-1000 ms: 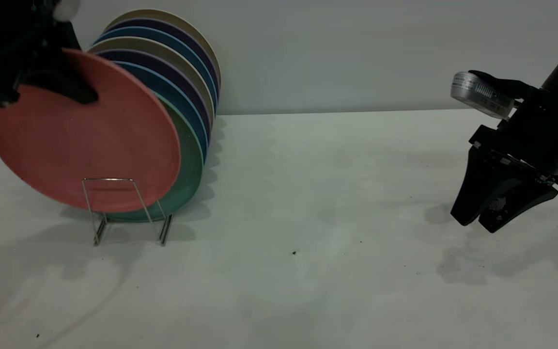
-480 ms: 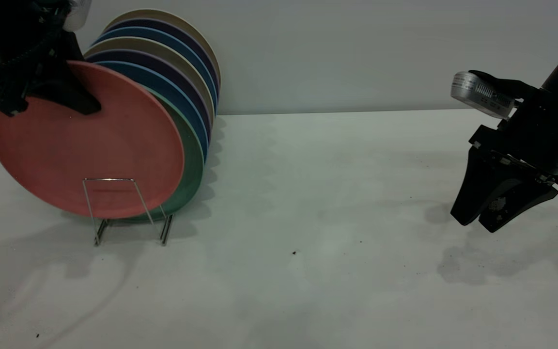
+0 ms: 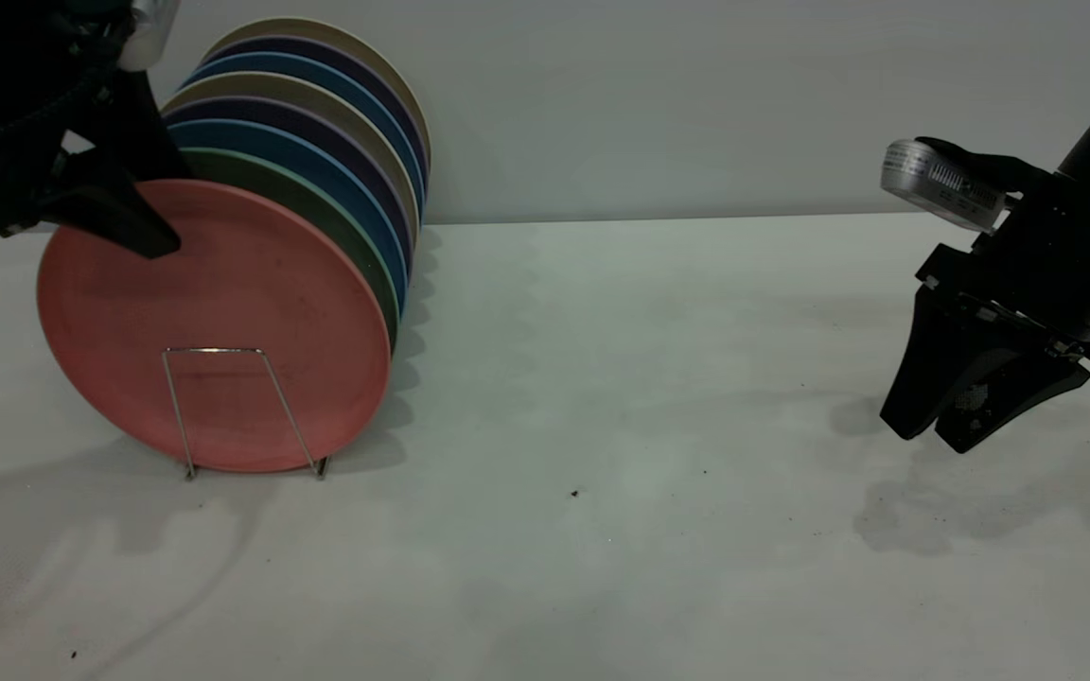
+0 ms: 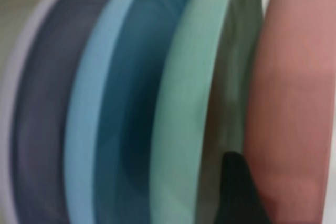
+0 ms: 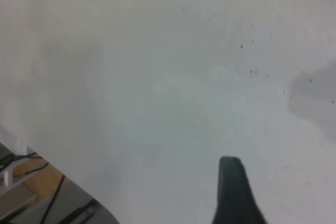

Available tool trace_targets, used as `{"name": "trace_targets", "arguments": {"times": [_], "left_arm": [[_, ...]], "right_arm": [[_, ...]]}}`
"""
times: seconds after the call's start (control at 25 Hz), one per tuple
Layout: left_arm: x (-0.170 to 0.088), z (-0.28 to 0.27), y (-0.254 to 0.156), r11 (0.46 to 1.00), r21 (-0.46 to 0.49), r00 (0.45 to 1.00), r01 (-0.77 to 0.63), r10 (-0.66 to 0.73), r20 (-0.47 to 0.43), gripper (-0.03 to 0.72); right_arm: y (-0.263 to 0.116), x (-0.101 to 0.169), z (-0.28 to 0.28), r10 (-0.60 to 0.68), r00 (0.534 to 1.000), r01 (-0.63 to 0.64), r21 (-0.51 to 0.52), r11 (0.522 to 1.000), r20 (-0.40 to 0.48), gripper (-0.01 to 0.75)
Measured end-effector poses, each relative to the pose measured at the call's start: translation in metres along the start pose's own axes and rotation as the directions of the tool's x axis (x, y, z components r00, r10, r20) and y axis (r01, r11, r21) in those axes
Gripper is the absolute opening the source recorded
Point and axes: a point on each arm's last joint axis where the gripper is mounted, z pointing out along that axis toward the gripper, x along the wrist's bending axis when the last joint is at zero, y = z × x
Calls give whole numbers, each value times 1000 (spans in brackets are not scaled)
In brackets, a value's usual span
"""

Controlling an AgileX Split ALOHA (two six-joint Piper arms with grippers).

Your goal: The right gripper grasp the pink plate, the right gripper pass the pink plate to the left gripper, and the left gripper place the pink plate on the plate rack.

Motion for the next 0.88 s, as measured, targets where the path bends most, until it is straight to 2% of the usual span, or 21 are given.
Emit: {"name": "trace_targets", "arguments": {"times": [0.16, 0.48, 0.56, 0.64, 0.68, 0.76, 0.84, 0.88], "left_arm": [[-2, -6, 0, 1000, 23, 1000, 12, -12, 19, 497], [2, -53, 15, 1000, 9, 992, 18, -17, -128, 497], [2, -62, 18, 998, -2, 987, 61, -61, -149, 497], [1, -69, 21, 985, -25, 972, 171, -173, -160, 497], [0, -74, 22, 971, -40, 957, 236, -239, -166, 497], [-1, -84, 25, 904, -80, 888, 420, -427, -170, 497], [-4, -96, 23, 799, -108, 781, 592, -602, -167, 497], [-5, -101, 19, 728, -111, 709, 676, -684, -169, 497]], "right_arm": [[0, 0, 0, 0, 1000, 0, -3, 1000, 3, 494], [1, -1, 0, 18, 1000, -18, -16, 1000, 16, 494], [1, -2, 0, 18, 1000, -18, -11, 1000, 21, 494], [0, -3, 0, 31, 999, -30, -3, 1000, 31, 494], [-1, -4, 0, 39, 998, -39, 7, 999, 44, 490], [-1, -7, -2, 57, 995, -59, 30, 998, 86, 475], [1, -10, -9, 74, 988, -83, 61, 995, 138, 459], [2, -10, -13, 89, 983, -103, 82, 991, 160, 451]]}}
